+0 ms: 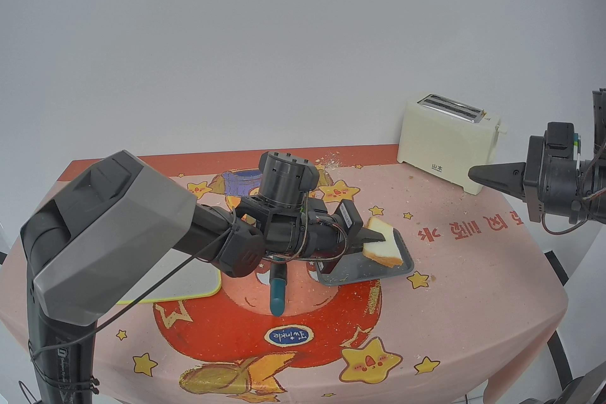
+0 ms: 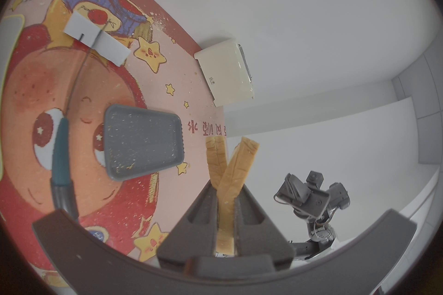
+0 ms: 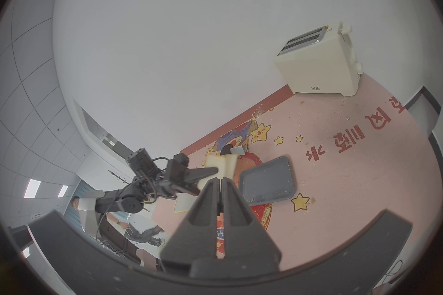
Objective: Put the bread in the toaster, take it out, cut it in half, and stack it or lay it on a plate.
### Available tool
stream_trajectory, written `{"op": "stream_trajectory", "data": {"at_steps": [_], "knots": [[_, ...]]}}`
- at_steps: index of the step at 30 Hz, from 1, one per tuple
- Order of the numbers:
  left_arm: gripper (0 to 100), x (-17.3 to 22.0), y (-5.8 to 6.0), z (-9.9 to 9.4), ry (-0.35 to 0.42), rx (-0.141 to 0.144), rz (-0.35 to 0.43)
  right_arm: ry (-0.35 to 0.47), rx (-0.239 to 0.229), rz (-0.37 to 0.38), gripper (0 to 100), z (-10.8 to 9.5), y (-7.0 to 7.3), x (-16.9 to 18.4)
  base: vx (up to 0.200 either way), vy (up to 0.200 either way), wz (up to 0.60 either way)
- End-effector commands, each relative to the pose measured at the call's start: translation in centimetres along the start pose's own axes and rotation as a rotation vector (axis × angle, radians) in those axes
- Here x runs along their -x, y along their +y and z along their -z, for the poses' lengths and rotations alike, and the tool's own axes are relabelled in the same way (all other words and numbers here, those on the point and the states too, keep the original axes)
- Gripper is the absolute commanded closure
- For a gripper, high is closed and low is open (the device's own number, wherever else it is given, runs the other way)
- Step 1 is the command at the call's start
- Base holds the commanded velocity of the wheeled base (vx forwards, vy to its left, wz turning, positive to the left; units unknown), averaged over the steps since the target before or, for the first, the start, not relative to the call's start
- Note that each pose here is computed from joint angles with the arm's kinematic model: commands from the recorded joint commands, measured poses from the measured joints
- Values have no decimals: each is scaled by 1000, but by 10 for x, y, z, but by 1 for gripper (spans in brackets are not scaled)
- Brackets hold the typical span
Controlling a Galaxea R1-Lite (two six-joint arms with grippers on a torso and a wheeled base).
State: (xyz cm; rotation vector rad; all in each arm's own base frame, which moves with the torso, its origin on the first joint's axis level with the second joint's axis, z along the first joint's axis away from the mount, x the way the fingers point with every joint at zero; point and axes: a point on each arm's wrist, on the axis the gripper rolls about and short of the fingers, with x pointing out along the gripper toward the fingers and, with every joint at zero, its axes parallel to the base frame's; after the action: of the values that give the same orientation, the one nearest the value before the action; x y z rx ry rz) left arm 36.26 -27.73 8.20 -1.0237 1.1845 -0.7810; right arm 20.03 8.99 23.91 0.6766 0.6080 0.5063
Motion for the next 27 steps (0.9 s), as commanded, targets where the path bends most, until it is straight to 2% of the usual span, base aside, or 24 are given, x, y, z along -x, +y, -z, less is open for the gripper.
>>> {"op": "stream_trajectory", "data": {"at_steps": [1,6,18,26,27], "knots": [[100,-7,9,-2,5,12,-13,-3,1,-4,100,0,1,1,0,0,0],[100,-8,8,-4,3,8,-8,-3,1,-4,100,0,1,1,0,0,0],[100,-13,16,-4,10,21,-24,-5,2,-6,100,0,1,2,0,0,0],[100,-13,17,-4,10,25,-29,-6,3,-7,100,0,1,2,0,0,0],[0,-13,17,-3,11,25,-30,-6,3,-7,100,0,1,2,0,0,0]]}}
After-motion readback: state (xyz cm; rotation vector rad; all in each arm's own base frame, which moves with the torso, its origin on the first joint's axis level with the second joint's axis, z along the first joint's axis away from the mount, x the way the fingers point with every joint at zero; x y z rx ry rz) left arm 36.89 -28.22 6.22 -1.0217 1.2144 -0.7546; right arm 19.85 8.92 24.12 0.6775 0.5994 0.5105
